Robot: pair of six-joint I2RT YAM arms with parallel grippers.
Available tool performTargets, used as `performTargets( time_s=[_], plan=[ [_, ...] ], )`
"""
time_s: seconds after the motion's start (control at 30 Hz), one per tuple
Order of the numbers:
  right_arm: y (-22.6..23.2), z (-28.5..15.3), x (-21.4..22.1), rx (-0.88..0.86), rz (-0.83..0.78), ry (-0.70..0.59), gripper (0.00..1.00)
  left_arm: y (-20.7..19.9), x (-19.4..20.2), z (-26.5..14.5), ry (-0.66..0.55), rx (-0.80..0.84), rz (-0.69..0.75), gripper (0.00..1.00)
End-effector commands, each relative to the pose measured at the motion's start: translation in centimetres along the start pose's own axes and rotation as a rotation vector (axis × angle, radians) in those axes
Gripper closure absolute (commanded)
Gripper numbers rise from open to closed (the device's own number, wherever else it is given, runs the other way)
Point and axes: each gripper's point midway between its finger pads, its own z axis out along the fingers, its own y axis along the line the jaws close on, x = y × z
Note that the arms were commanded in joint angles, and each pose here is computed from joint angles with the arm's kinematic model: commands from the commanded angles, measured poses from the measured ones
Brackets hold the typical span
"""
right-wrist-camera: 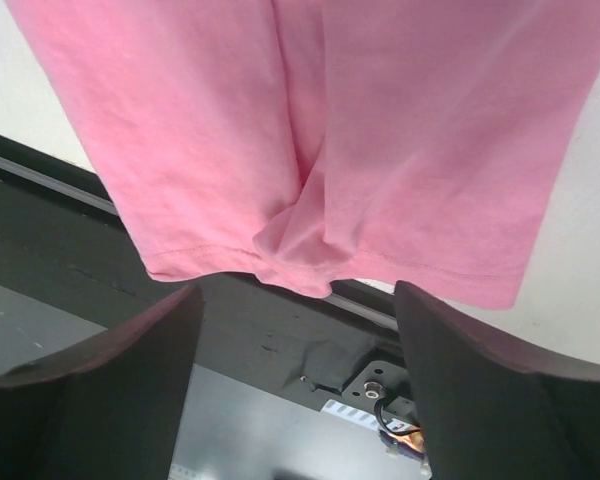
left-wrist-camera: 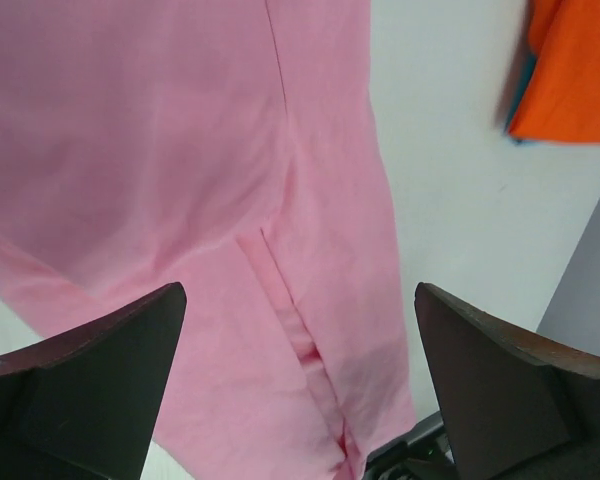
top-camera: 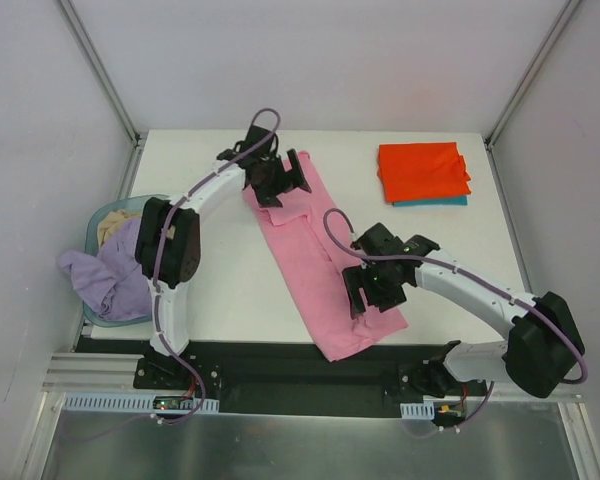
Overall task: Fold and stack the t-shirts
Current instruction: Fold the tshirt
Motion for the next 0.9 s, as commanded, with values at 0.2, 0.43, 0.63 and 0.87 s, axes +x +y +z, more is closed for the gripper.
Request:
performTargets(
  time_s=[0.2,0.43,0.63,0.87],
  plan=[
    [-2.7,1.1,1.3,0.207,0.132,-0.003,0.42,5.9,7.2,4.8,0.196,-0.150,-0.041,0.01],
    [-3.6,3.5,1.4,0.262,0.129,0.044,0.51,7.4,6.8,6.2,0.199,-0.187,-0.047,0.01],
    [-2.3,4.5,0.2,0.196,0.104,0.032,0.53,7.2,5.2,7.2,0.192,-0.166,-0.038,0.01],
    [0.5,5.7,-0.2,0.088,0.097,0.045,0.53,6.5,3.3,8.4,0.197,-0.124,-0.059,0.01]
  ],
)
